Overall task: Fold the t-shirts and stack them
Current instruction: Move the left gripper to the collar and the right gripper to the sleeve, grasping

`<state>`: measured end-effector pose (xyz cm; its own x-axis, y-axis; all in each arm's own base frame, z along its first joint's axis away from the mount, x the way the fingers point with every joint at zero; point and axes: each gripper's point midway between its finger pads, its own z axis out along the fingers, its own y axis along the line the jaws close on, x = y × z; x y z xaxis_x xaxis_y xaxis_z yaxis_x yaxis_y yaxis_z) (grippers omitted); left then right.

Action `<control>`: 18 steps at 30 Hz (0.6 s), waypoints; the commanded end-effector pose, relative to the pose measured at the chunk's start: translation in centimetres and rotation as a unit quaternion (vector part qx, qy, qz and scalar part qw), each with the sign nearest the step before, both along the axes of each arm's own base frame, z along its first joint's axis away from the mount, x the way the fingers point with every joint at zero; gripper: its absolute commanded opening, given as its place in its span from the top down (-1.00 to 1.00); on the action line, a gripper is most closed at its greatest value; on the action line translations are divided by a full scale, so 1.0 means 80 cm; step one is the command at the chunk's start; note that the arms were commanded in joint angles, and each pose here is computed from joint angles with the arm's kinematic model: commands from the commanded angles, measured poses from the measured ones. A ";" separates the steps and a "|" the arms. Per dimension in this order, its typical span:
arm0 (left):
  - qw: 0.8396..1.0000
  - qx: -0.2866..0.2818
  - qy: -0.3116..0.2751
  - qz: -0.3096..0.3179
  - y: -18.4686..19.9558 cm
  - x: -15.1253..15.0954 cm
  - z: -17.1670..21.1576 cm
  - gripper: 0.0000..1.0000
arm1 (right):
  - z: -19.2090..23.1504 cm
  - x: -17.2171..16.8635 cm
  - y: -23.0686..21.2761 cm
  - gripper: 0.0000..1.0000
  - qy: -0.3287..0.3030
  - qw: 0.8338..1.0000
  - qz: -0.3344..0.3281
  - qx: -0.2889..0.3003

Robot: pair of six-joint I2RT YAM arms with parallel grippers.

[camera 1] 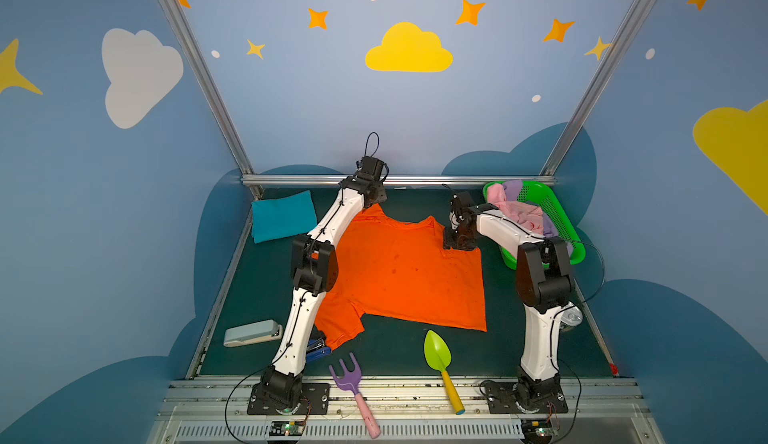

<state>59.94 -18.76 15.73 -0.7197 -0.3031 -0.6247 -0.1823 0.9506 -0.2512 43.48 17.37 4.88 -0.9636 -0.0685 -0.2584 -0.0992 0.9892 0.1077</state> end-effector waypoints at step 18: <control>0.969 -0.015 0.198 0.147 0.132 -0.184 -0.179 0.31 | 0.003 0.077 -0.012 1.00 -0.048 0.998 -0.011 -0.046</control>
<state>47.01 -9.37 3.24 -0.7923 -0.5019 -0.3471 -0.4750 0.8643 -0.1656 47.87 17.30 3.68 -0.9505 -0.0891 -0.2978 -0.1054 0.9937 0.0390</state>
